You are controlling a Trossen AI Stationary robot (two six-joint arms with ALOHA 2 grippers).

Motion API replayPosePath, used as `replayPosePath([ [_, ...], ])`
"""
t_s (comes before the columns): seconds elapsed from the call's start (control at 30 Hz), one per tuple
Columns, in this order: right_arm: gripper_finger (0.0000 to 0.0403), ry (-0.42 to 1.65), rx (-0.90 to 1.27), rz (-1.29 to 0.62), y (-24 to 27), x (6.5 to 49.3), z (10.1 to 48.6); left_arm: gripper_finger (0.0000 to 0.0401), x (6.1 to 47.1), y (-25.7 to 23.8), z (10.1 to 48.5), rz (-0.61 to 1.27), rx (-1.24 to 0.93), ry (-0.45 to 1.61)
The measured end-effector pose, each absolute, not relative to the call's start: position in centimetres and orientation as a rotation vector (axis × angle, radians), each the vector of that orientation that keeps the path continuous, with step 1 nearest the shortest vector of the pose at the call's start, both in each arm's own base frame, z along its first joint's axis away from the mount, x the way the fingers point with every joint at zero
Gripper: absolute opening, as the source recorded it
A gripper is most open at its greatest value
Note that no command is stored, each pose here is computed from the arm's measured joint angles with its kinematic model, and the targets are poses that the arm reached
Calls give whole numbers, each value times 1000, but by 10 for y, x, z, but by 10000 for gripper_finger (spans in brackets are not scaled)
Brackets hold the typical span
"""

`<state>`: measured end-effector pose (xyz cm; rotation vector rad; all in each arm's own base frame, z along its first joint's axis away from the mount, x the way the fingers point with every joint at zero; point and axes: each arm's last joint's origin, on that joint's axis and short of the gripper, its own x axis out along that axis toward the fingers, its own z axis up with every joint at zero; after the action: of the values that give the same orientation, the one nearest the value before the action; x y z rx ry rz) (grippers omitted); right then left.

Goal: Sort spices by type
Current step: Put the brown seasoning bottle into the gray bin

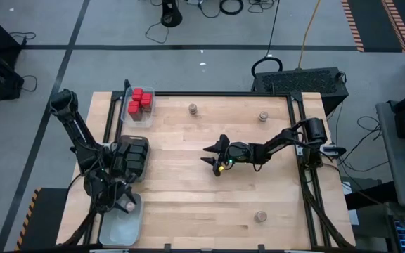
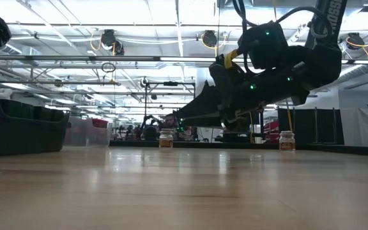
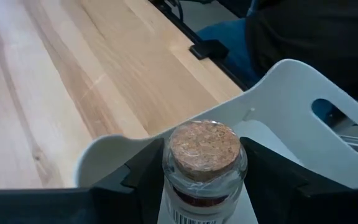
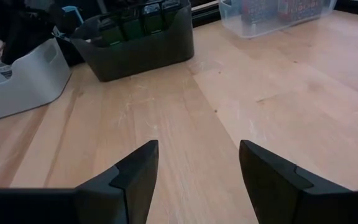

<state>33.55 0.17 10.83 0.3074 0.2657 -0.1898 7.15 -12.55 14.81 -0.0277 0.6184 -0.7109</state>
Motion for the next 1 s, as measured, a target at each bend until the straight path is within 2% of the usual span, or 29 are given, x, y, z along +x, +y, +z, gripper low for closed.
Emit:
replayPosePath([
  [0.23, 205, 267, 300, -189, 2, 335, 108, 231, 71, -126, 148, -717, -40, 627],
  [0.8, 205, 266, 300, -189, 2, 335, 108, 231, 72, -128, 151, -730, -67, 606],
  [1.0, 205, 267, 283, -186, 2, 335, 108, 232, 77, -136, 177, -767, -47, 525],
])
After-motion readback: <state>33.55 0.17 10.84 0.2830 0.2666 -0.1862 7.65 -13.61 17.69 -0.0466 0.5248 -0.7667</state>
